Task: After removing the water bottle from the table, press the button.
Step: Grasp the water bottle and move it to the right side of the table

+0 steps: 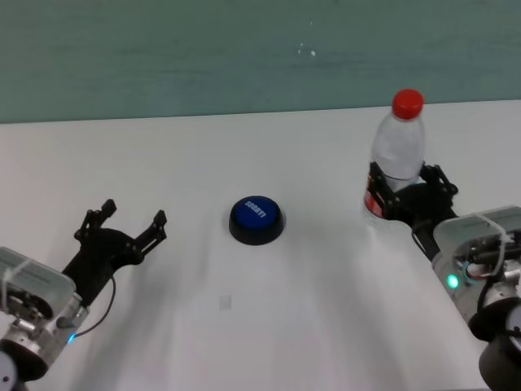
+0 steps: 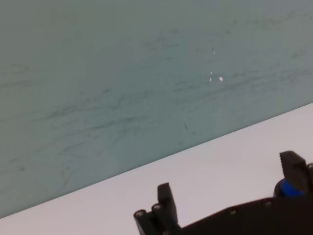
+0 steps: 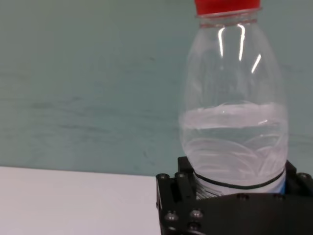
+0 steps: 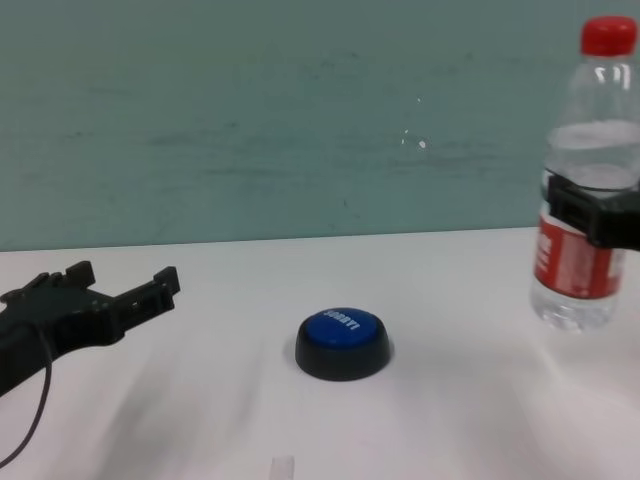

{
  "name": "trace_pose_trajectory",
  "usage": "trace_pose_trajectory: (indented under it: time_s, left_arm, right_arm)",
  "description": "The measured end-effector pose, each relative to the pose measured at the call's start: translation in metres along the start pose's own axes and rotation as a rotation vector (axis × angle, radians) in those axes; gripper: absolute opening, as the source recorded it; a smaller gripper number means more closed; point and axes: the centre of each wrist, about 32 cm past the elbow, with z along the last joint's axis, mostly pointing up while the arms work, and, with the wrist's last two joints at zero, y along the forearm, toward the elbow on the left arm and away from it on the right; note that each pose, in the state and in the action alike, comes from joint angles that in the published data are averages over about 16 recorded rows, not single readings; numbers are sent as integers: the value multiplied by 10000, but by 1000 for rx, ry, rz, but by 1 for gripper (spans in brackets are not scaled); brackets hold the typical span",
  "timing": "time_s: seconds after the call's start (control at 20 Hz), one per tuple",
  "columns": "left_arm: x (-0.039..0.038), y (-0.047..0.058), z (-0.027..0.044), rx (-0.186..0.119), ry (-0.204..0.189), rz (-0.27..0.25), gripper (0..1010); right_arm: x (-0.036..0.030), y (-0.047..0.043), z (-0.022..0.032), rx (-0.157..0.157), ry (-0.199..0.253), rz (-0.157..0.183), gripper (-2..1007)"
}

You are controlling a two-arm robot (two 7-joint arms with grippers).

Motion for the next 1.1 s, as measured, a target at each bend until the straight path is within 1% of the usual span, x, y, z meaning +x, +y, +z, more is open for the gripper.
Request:
trace_pose_trajectory:
  time_s: [0.2, 0.4, 0.8, 1.1]
  left_arm:
    - [0, 0, 0, 0, 0, 0, 1003]
    - [0, 0, 0, 0, 0, 0, 1003]
    - [0, 0, 0, 0, 0, 0, 1003]
    - [0, 0, 0, 0, 0, 0, 1003]
  right_arm:
    - [57, -54, -52, -14, 4, -37, 695]
    - [83, -94, -104, -27, 12, -60, 695]
    - [88, -149, -204, -54, 25, -85, 695]
    - [84, -177, -258, -71, 26, -98, 695]
